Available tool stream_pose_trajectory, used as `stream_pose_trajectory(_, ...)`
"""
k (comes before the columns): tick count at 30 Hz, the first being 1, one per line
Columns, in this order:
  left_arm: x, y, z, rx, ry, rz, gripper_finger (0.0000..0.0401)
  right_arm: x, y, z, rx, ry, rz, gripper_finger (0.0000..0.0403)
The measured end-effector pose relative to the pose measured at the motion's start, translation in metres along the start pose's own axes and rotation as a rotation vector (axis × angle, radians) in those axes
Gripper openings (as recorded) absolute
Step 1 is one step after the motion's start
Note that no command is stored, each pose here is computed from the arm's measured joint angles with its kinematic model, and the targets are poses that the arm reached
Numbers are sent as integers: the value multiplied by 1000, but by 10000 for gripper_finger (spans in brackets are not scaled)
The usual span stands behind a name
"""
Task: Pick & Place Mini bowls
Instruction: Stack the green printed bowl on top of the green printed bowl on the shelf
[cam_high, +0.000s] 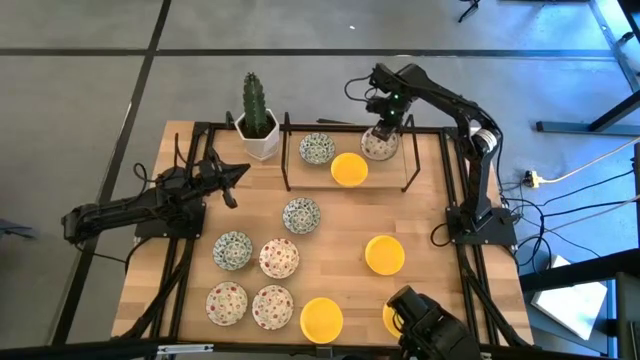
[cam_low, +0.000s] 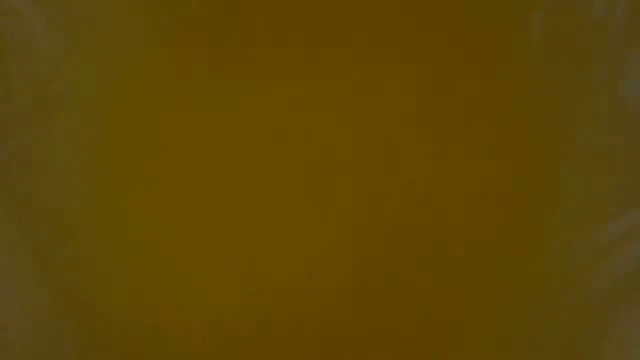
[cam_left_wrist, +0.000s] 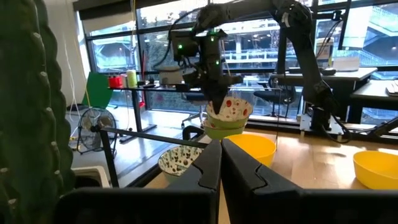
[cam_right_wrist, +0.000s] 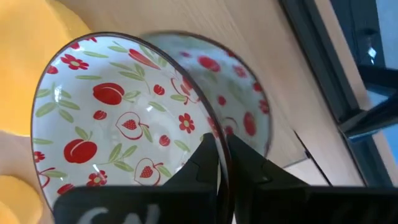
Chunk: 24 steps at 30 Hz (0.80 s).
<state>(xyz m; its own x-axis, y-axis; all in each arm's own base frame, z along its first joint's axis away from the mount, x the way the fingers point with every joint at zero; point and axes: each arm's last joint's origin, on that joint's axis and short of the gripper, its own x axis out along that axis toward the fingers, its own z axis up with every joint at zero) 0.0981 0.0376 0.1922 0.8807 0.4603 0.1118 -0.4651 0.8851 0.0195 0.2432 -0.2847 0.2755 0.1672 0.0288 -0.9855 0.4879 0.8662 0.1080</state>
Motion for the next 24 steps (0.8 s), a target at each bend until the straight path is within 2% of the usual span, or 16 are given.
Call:
stream_pose_trajectory(8,0,0,2,-2,-18,1,5,15,-2,-1,2,-2,2,19)
stream_pose_trajectory(17,0,0,5,-7,-52,3,1,14,-6,0,5,-25,-9,60)
stream_pose_trajectory(24,0,0,5,-8,-52,3,8,14,-7,0,-28,-23,-16,76)
